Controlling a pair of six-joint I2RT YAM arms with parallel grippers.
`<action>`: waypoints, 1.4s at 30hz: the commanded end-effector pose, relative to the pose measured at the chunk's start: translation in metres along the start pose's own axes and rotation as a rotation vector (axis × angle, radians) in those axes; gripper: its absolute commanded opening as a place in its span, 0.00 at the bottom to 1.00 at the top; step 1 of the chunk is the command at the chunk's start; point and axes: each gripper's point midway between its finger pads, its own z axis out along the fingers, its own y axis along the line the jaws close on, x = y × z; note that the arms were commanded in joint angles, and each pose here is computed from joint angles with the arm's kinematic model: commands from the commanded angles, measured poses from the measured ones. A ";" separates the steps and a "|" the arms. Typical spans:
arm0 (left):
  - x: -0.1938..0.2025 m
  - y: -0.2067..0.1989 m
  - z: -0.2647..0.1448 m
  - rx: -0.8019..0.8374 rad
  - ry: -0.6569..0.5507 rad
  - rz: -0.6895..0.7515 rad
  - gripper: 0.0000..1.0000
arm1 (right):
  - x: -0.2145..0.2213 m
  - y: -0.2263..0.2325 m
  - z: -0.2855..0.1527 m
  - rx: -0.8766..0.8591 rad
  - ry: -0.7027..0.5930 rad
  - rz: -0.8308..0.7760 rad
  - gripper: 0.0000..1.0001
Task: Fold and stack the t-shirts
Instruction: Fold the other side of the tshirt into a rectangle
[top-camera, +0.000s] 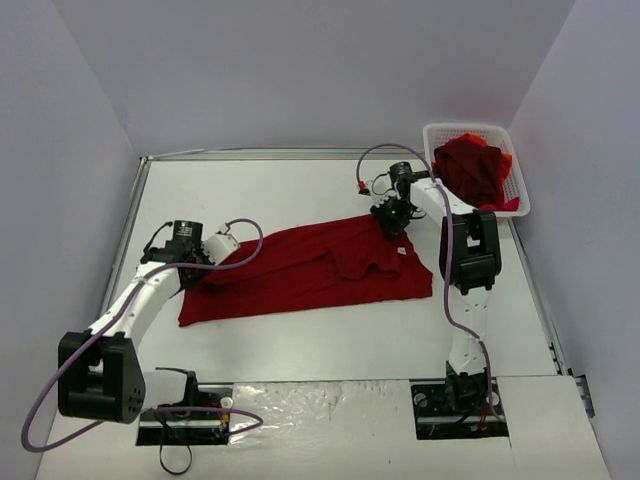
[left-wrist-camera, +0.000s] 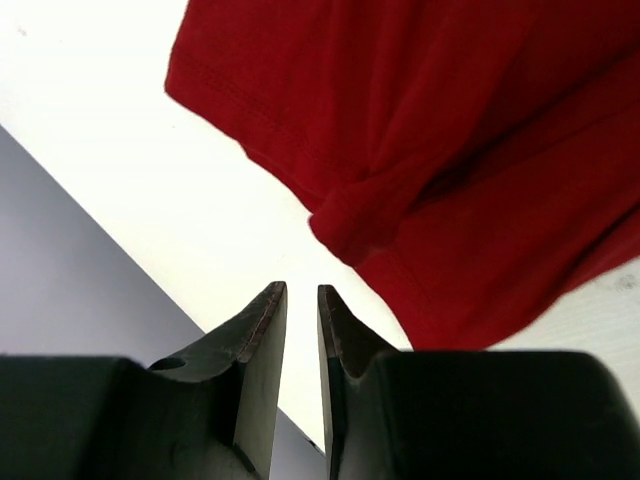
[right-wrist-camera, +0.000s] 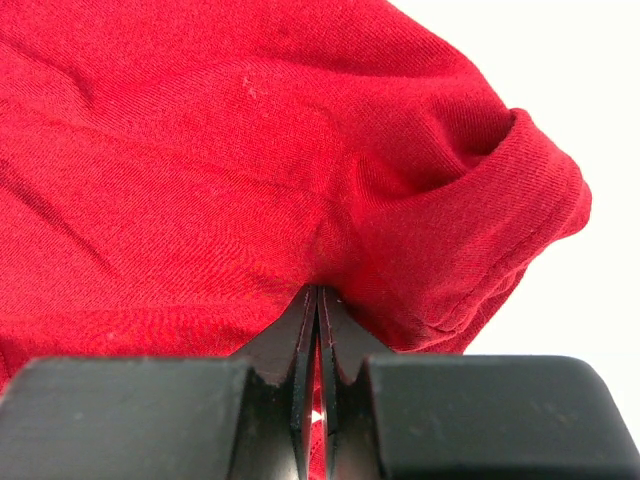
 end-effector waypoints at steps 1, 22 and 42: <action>-0.007 0.029 0.011 -0.108 0.020 -0.086 0.18 | 0.043 -0.007 0.019 0.004 0.141 0.040 0.00; -0.064 0.067 0.074 0.304 -0.036 -0.705 0.24 | 0.053 -0.002 0.029 -0.028 0.166 0.032 0.00; -0.032 0.052 0.088 0.327 0.090 -0.692 0.29 | 0.057 -0.003 0.034 -0.025 0.185 0.028 0.00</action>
